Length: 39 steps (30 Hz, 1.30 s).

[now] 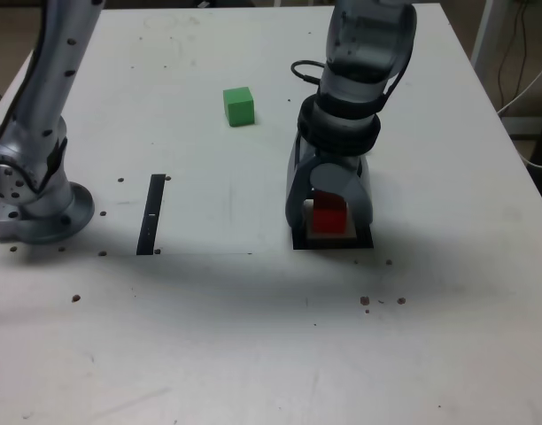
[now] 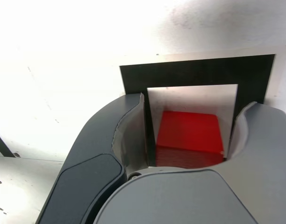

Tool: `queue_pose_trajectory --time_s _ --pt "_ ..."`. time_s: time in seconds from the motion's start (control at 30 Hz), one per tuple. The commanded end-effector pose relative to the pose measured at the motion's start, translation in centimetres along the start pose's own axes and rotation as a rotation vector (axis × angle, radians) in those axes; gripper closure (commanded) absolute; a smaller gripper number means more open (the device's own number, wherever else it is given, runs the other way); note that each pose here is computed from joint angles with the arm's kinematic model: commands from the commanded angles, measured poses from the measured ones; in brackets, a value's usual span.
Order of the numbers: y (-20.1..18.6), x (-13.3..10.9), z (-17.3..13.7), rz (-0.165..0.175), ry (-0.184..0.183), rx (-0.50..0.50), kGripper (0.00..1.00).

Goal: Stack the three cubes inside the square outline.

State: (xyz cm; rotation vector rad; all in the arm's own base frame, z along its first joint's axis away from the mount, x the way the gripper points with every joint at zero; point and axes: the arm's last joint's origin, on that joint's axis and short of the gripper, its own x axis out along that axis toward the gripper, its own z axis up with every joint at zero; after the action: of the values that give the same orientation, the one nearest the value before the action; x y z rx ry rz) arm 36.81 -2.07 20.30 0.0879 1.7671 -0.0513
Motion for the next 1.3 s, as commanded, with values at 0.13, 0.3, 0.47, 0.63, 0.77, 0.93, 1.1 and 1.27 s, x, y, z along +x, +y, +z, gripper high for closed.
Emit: queue_pose_trajectory --time_s 0.13,0.3,0.47,0.63,0.77,0.93,1.1,1.27 --pt "0.3 -2.4 -1.5 0.024 -0.02 -0.005 0.06" --pt "0.8 -4.3 -2.3 0.041 -0.019 -0.007 0.06" --pt "1.3 -6.4 -2.9 0.057 -0.027 -0.003 0.06" --pt "2.2 -7.8 -3.4 0.061 -0.036 0.002 0.06" --pt "3.0 -8.2 -3.5 0.058 -0.038 -0.002 0.06" --pt "4.0 -8.2 -3.4 0.053 -0.04 -0.01 0.06" --pt "5.4 -8.2 -3.1 0.044 -0.04 -0.022 0.06" --pt "7.1 -8.0 -2.6 0.034 -0.036 -0.036 0.06"
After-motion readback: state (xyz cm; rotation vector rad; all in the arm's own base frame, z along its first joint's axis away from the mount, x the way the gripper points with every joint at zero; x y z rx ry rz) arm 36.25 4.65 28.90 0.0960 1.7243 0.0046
